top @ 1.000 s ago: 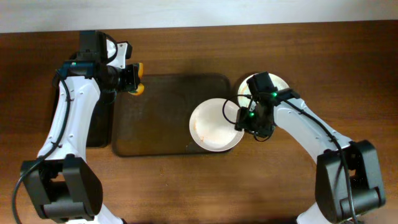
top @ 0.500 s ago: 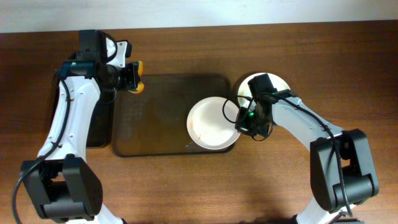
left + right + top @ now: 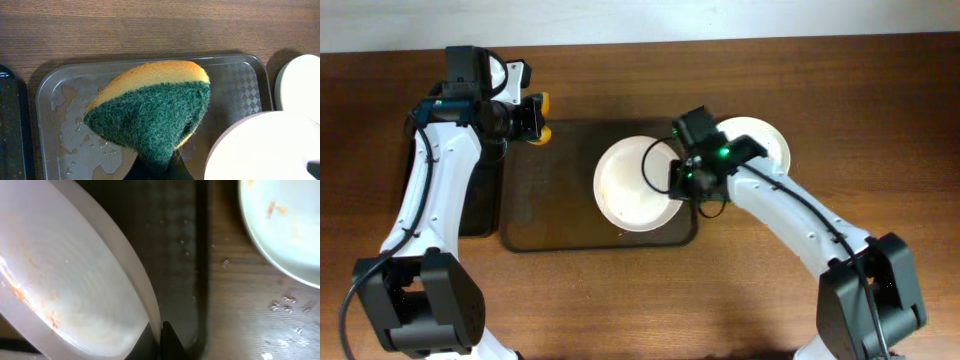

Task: Clean dirty plates on tray and stack at the side
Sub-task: 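Lower the plate onto the plate stack and open the right gripper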

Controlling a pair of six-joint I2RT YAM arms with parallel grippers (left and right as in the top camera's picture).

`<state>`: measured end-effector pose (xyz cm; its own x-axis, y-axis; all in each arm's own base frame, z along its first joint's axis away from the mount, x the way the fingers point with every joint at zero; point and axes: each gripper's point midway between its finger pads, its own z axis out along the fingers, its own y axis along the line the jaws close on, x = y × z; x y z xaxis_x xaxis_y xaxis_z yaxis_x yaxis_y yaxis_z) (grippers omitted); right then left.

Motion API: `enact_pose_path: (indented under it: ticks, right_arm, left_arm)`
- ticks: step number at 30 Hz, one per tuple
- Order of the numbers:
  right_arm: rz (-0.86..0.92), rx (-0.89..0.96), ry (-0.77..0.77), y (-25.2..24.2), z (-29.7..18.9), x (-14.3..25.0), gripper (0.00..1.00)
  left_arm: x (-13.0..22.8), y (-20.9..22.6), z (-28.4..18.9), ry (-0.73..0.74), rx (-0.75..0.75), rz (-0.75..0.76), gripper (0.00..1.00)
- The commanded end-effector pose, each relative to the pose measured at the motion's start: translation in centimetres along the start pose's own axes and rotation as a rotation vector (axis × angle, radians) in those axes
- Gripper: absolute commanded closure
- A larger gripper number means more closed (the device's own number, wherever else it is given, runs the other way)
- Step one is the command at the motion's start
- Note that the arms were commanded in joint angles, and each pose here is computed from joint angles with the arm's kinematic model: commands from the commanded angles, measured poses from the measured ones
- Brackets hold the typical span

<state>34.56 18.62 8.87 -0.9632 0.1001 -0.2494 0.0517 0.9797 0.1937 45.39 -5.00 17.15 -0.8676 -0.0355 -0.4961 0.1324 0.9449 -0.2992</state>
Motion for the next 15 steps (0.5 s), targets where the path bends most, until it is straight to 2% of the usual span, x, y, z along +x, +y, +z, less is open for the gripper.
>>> enact_pose_path:
  ticks: [1, 7, 13, 15]
  right_arm:
    - [-0.053, 0.142, -0.157, -0.3, -2.9, -2.5, 0.96]
    - [-0.157, 0.432, -0.448, 0.4, -8.7, -5.6, 0.96]
    - [-0.257, 0.701, -0.765, 2.4, -14.3, -5.8, 0.96]
    - [-0.267, 0.735, -0.818, 2.9, -15.3, -5.6, 0.96]
  left_arm:
    - [0.0, -0.1, 0.4, 0.005, 0.005, -0.005, 1.0]
    - [1.3, 0.8, 2.8, 0.066, 0.004, -0.027, 0.99]
    - [2.4, 1.4, 4.5, 0.115, 0.003, -0.045, 0.99]
    - [2.5, 1.5, 4.8, 0.121, 0.003, -0.047, 0.99]
